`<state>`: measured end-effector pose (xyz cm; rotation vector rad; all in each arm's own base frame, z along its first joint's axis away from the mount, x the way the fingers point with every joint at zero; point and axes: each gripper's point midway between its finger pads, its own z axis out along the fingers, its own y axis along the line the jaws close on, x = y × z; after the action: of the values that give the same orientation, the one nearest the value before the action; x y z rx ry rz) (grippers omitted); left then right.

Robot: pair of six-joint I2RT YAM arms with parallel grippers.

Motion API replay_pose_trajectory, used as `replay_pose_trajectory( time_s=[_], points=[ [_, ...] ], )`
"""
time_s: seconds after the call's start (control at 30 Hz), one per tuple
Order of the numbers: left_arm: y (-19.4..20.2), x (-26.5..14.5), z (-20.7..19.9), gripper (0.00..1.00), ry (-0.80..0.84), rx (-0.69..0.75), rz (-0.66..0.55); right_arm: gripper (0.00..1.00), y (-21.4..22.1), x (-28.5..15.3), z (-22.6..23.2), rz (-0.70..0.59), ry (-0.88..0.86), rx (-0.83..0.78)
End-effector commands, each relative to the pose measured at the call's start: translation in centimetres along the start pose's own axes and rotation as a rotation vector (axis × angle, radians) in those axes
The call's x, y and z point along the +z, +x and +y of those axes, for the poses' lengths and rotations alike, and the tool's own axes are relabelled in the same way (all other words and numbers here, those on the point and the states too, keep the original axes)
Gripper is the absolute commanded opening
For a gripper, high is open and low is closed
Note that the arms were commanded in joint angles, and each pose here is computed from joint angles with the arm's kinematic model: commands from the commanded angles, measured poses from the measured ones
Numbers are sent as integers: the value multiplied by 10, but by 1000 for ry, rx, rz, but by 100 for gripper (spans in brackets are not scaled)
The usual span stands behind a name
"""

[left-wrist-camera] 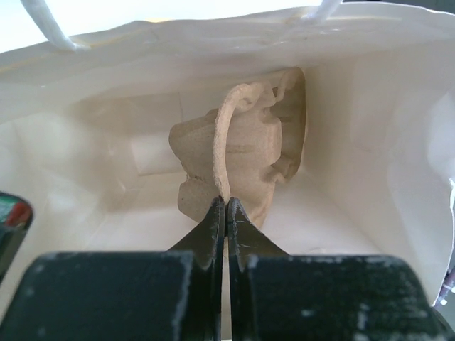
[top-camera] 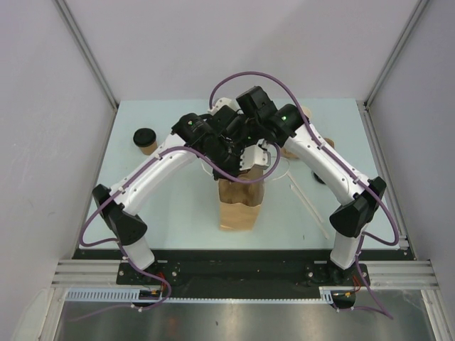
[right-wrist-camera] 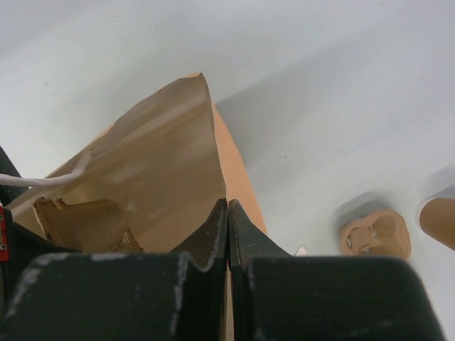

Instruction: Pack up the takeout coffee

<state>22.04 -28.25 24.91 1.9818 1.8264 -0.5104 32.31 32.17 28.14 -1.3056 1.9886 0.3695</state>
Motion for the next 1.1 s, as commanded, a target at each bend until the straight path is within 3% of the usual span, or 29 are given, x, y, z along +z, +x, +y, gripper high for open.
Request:
replay_pose_trajectory(
  time_s=[0.0,0.23,0.4,0.53,1.07],
  points=[
    [14,-14,-25,0,53,-66,23,0,-14,-19,2,-59,24,4],
    [13,-12,-14,1,26,-77,29,0,-16,-21,7,-64,15,-4],
    [6,-18,-5,30,-43,-76,0,0,-13,-20,8,-55,9,-4],
    [-2,-33,5,45,-146,-53,-56,0,-11,-18,10,-51,2,-5],
    [-15,-71,9,55,-392,85,-254,0,-11,-17,9,-48,7,-2]
  ],
)
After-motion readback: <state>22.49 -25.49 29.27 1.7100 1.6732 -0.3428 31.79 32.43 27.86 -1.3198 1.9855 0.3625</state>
